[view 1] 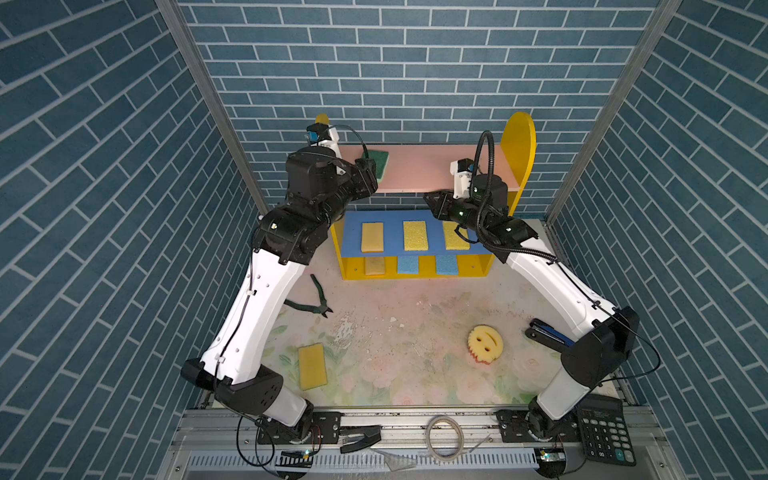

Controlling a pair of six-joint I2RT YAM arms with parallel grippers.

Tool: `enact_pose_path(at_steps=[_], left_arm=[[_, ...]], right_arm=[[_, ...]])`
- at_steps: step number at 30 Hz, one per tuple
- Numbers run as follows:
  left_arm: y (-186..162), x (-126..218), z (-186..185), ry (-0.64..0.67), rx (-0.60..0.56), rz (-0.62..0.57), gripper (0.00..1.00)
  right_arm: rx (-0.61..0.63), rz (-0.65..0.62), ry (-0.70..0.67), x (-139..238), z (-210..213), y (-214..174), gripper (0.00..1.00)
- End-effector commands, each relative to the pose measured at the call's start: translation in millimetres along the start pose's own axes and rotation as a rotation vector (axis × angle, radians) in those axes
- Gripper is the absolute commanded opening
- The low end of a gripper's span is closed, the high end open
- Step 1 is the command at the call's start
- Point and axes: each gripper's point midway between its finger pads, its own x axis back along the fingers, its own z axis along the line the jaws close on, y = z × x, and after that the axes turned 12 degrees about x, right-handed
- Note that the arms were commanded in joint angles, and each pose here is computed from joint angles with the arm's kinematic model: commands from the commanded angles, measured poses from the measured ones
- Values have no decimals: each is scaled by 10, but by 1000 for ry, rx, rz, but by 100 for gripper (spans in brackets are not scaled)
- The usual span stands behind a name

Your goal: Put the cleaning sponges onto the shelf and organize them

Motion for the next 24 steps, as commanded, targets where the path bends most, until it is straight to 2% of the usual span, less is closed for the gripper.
enact_pose_path(at_steps=[1, 6, 11, 14, 24], left_arm=[[-102, -185, 198, 101, -106, 36, 65], [-194, -424, 248, 140, -145, 77, 63], [-252, -653, 293, 138, -131, 116, 73], [-278, -758, 295, 129, -115, 139, 74], [-247, -874, 481, 162, -38, 149, 74]], right_arm=[[-20, -26, -3, 16, -23, 67, 22], [-19, -18, -3, -6, -29, 50, 22], [-14, -14, -3, -10, -28, 47, 22], [-12, -11, -9, -9, -40, 36, 22], [2, -13, -13, 13, -39, 52, 22]])
